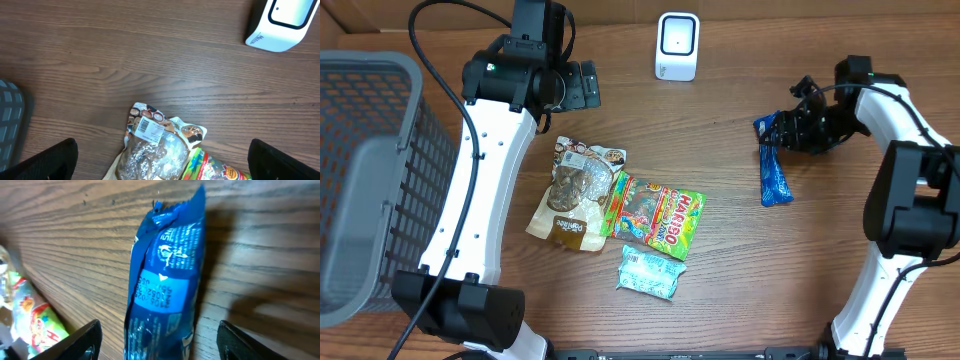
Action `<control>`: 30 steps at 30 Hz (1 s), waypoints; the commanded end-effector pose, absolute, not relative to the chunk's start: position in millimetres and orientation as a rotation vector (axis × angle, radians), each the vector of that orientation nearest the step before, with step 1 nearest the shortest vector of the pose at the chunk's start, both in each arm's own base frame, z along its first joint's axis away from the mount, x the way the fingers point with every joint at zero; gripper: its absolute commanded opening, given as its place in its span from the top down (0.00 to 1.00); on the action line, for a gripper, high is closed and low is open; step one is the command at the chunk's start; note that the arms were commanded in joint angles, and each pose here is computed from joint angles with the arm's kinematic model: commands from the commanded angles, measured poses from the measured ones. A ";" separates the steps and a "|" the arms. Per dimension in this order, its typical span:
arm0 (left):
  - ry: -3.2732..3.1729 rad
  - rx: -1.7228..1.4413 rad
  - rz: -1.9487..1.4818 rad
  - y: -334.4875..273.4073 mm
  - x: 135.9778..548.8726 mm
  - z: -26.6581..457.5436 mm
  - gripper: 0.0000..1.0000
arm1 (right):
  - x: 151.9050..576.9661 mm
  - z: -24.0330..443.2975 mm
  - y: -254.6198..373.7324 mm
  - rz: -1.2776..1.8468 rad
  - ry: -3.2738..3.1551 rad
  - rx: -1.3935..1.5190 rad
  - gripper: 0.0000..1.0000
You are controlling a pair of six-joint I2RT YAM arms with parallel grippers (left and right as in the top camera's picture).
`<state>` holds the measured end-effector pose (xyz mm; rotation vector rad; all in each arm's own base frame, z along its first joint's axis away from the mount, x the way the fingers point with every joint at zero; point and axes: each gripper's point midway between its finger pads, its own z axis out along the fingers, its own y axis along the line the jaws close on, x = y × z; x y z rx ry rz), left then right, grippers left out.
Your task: Scan the item barcode
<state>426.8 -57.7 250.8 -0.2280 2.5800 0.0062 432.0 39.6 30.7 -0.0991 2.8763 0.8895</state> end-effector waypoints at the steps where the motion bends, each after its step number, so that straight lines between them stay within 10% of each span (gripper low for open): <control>1: 2.550 -0.207 0.012 -54.9 427.0 262.9 0.00 | 436.9 36.3 27.2 0.997 2.790 -0.086 0.27; 30: 2.551 -0.207 0.012 -54.9 426.9 262.9 0.00 | 414.0 9.1 55.6 1.132 2.779 -0.101 0.51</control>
